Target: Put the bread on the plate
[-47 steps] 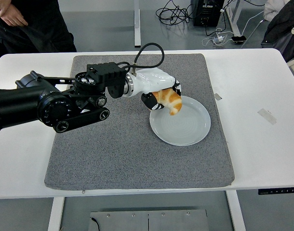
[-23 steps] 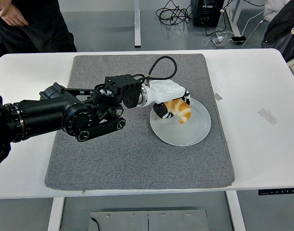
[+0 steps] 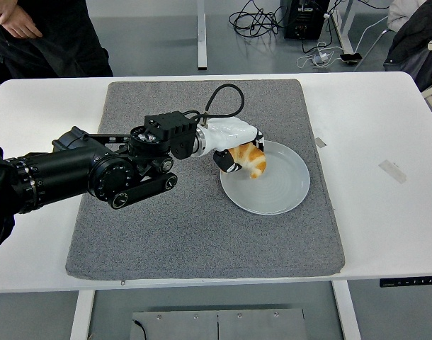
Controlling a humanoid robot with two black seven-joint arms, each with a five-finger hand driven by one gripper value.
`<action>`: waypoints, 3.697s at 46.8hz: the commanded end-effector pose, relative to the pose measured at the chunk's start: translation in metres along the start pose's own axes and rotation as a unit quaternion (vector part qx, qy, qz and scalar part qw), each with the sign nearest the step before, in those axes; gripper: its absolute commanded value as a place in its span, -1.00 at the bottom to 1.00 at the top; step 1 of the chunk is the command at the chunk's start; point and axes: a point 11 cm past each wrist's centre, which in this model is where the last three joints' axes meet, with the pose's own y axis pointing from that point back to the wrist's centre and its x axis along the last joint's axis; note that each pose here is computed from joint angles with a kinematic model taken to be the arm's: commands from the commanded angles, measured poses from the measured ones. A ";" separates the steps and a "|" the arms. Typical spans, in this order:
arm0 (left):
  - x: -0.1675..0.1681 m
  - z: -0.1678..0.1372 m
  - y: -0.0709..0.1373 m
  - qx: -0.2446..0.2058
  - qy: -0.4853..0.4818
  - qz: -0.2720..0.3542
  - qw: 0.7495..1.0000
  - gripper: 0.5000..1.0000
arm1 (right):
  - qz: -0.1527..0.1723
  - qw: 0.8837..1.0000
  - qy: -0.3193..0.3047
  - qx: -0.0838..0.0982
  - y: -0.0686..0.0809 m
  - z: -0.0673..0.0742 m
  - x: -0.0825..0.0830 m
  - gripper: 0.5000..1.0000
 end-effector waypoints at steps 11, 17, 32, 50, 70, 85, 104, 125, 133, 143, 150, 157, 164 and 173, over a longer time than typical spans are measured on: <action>-0.005 0.002 0.000 -0.003 -0.003 -0.007 1.000 -1.00 | 0.000 1.000 0.000 0.000 0.000 0.000 0.000 1.00; -0.007 0.008 0.000 -0.014 -0.002 -0.009 1.000 -1.00 | 0.000 1.000 0.000 0.000 0.000 0.000 0.000 1.00; -0.010 0.016 0.001 -0.031 0.001 -0.011 0.999 -1.00 | 0.000 1.000 0.000 0.000 0.000 0.000 0.000 1.00; -0.024 0.016 0.001 -0.030 0.011 -0.016 0.999 -1.00 | 0.000 1.000 0.000 0.000 0.000 0.000 0.000 1.00; -0.022 0.015 0.001 -0.021 0.074 -0.022 0.997 0.89 | 0.000 1.000 0.000 0.000 0.000 0.000 0.000 1.00; 0.007 0.041 0.001 -0.058 0.110 -0.030 0.992 0.90 | 0.000 1.000 0.000 0.000 0.000 0.000 0.000 1.00; 0.100 0.064 0.008 -0.114 0.253 0.044 0.960 0.90 | 0.000 1.000 0.000 0.000 0.000 0.000 0.000 1.00; 0.155 -0.089 0.048 -0.012 0.457 0.205 0.865 0.90 | 0.000 1.000 0.000 0.000 0.000 0.000 0.000 1.00; 0.147 -0.118 0.058 -0.014 0.520 0.242 0.819 0.91 | 0.000 1.000 0.000 0.000 0.000 0.000 0.000 1.00; 0.120 -0.163 0.073 0.017 0.609 0.280 0.742 0.91 | 0.000 1.000 0.000 0.000 0.000 0.000 0.000 1.00; 0.102 -0.179 0.077 0.024 0.652 0.300 0.696 0.91 | 0.000 1.000 0.000 0.000 0.000 0.000 0.000 1.00; 0.089 -0.189 0.081 0.018 0.698 0.322 0.639 0.91 | -0.010 1.000 -0.005 0.001 0.000 -0.001 -0.006 1.00; 0.080 -0.197 0.085 0.011 0.740 0.342 0.579 0.91 | -0.009 1.000 -0.003 -0.001 0.000 0.001 -0.006 1.00; 0.061 -0.199 0.082 0.017 0.794 0.329 0.510 0.91 | -0.008 1.000 -0.003 -0.001 0.000 0.001 -0.005 1.00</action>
